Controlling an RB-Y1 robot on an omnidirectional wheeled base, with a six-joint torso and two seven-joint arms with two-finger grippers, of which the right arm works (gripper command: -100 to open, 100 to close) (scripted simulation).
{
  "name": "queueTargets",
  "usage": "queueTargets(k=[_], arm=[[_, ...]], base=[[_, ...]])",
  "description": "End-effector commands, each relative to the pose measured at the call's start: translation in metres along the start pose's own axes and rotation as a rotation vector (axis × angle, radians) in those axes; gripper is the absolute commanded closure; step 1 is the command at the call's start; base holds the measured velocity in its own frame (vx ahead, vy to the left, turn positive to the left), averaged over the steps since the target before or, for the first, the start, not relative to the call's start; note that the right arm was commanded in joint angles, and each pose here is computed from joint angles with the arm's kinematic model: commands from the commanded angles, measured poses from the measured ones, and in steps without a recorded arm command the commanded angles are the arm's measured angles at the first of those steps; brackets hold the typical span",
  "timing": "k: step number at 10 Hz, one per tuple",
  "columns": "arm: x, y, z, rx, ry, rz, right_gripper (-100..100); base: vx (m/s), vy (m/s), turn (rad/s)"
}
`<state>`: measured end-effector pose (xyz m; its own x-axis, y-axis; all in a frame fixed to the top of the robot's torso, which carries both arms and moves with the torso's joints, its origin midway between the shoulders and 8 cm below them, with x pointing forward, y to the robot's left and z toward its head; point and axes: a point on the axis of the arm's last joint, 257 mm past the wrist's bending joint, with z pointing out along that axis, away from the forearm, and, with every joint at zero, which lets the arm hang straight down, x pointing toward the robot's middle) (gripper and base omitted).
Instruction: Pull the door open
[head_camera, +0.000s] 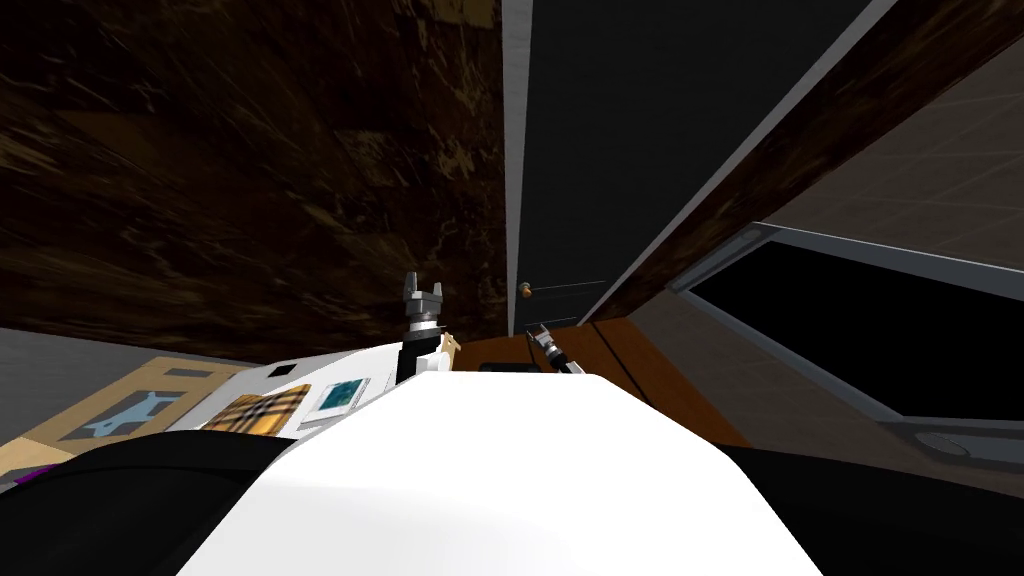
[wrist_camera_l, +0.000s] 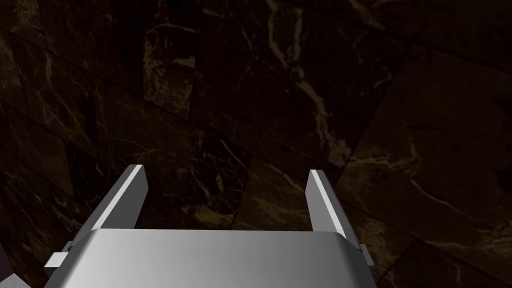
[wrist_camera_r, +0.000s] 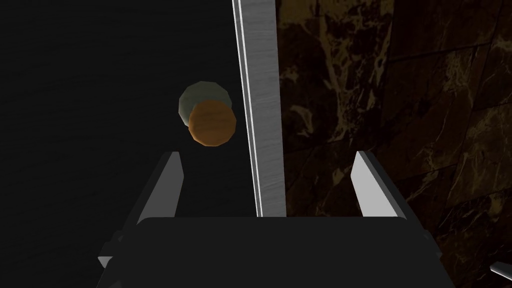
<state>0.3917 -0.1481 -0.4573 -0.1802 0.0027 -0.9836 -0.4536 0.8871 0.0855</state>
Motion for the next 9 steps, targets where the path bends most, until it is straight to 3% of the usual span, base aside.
queueTargets(k=[1, 6, 9], arm=[[-0.002, -0.004, 0.0038, 0.011, -0.004, 0.000, -100], [-0.021, -0.016, 0.0263, 0.045, -0.047, -0.015, -100], [-0.041, -0.021, 0.0423, 0.057, -0.092, -0.036, -100]], base=[[-0.021, -0.016, 0.053], [0.009, 0.011, -0.009], [0.076, 0.073, -0.159]])
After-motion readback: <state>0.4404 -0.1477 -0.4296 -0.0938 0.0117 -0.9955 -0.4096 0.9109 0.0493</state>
